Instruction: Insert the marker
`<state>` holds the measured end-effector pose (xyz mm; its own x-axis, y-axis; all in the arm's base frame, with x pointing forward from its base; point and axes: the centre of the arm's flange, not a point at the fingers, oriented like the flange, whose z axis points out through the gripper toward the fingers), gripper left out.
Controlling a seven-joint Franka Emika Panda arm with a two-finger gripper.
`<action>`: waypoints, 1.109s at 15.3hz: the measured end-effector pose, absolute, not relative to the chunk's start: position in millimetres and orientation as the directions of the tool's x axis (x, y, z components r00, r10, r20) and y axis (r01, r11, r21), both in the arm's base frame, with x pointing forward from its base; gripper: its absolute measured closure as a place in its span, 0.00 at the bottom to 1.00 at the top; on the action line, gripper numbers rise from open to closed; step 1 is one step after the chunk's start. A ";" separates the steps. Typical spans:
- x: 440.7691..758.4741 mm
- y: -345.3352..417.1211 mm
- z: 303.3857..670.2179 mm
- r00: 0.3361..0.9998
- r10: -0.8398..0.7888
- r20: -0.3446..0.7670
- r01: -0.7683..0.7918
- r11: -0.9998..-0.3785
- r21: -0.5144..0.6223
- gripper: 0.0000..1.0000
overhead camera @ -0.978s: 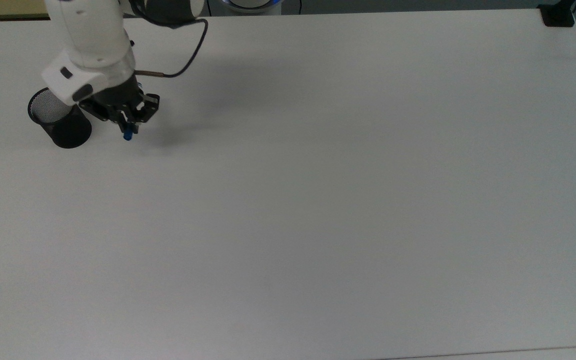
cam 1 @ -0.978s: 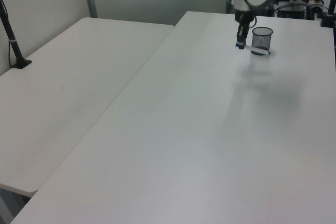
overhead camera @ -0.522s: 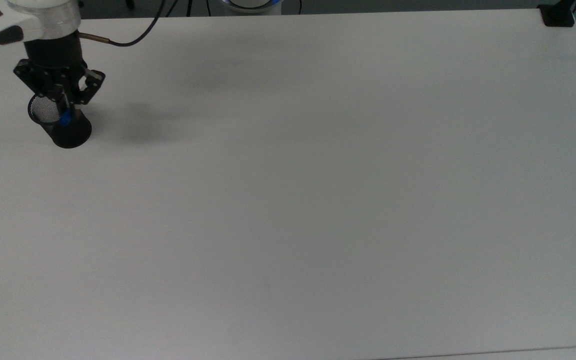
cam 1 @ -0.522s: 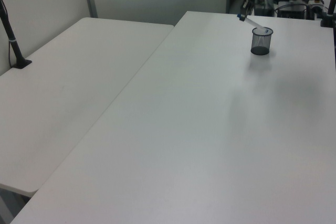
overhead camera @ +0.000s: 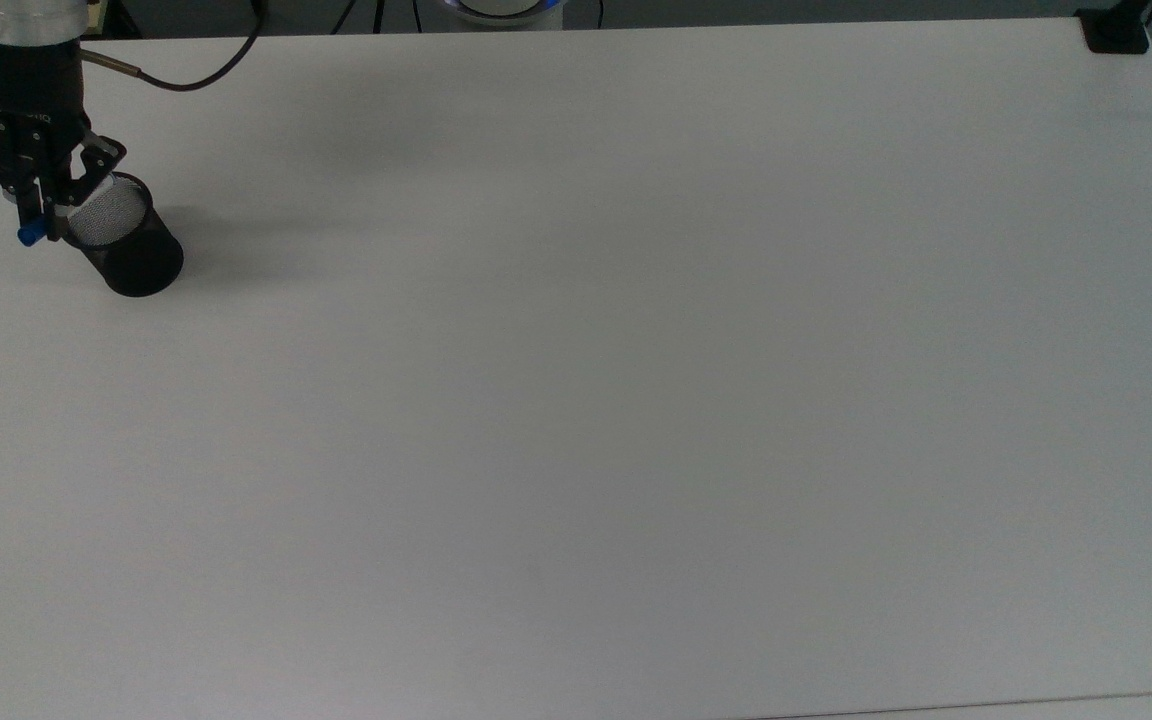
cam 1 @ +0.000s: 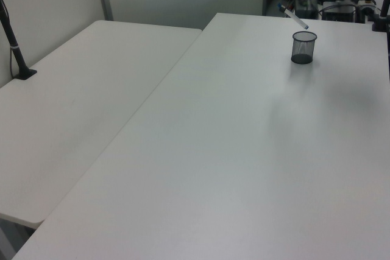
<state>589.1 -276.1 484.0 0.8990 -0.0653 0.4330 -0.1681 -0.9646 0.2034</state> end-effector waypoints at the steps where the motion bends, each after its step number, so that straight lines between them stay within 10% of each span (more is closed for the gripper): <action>1: 587.5 -277.7 476.5 0.893 -0.064 0.445 -0.172 -0.963 0.206 0.83; 10: 568.6 -289.2 427.4 0.881 -0.079 0.467 -0.196 -0.958 0.208 0.74; 17: 579.0 -259.7 446.4 0.923 -0.061 0.381 -0.140 -0.973 0.182 0.06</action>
<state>579.0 -259.7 446.4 0.9227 -0.0614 0.3806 -0.1397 -0.9734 0.1817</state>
